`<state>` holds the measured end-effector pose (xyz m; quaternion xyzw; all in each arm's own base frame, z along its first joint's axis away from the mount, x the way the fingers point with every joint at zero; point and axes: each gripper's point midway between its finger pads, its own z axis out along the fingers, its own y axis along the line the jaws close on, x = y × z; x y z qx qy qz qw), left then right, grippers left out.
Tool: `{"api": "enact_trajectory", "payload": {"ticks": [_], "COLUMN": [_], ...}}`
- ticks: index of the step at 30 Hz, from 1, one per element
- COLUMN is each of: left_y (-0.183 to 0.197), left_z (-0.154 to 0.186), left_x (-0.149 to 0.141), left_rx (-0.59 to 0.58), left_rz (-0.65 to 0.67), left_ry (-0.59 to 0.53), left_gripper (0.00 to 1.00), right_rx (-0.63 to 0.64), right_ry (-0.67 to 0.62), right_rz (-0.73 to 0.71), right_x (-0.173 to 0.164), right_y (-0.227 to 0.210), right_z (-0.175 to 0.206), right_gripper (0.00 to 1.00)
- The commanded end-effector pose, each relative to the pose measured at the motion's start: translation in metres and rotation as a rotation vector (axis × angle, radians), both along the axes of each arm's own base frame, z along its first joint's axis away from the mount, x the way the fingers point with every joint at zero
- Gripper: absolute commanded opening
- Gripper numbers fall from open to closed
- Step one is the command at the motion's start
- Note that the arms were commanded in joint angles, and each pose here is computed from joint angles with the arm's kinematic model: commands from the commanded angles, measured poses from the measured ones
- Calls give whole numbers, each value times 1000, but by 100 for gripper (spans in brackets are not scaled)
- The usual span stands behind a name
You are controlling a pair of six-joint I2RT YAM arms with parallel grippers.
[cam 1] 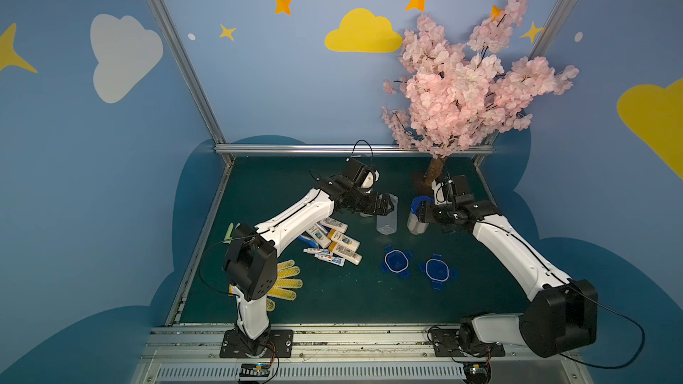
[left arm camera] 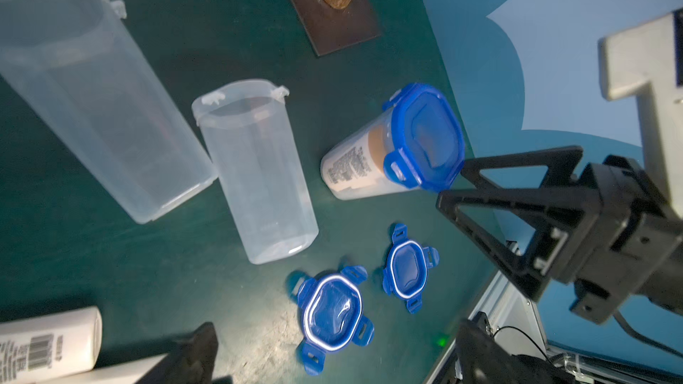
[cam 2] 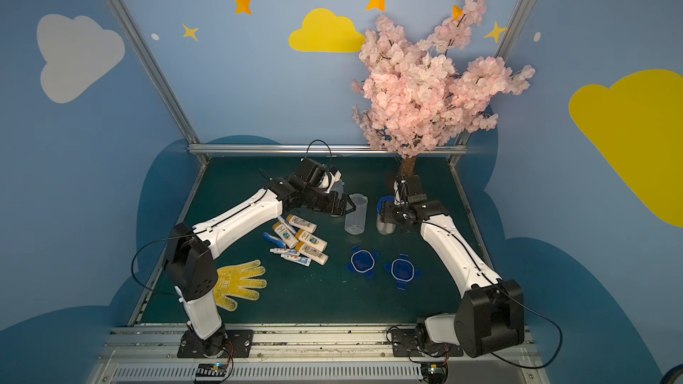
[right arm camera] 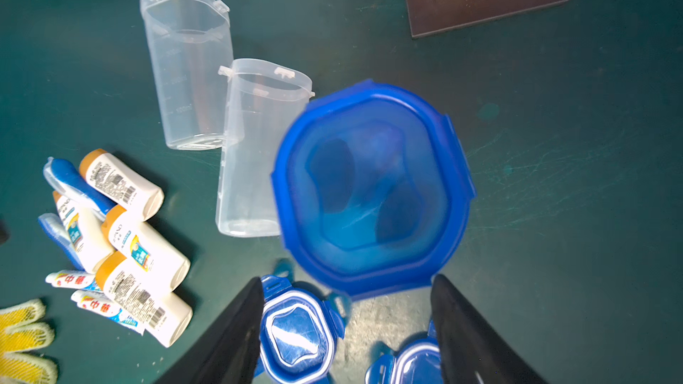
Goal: Take out toiletry kits
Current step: Pick up the container from the center of the board.
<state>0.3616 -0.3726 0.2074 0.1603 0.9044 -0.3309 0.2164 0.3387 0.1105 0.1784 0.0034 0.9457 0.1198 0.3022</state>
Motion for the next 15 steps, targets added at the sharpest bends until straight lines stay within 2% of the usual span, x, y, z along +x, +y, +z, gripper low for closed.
{"api": "enact_trajectory", "payload": {"ticks": [1, 5, 7, 10, 15], "left_y": [-19, -45, -58, -72, -98], "left_z": [1, 0, -2, -10, -17], "left_x": [0, 6, 7, 11, 11], "left_rx": [59, 116, 110, 129, 161], "left_rz": [-40, -71, -96, -111, -147], "left_ry": [-33, -78, -82, -73, -84], "left_gripper": [99, 99, 99, 99, 99], "right_rx": [37, 96, 120, 141, 178], "right_ry": [-25, -39, -57, -97, -148], "right_rz": [-12, -56, -85, -136, -193], "right_x": [-12, -21, -25, -31, -42], "right_y": [-6, -21, -32, -48, -69], "right_z": [14, 19, 23, 30, 40], "right_gripper": [71, 71, 76, 87, 89]}}
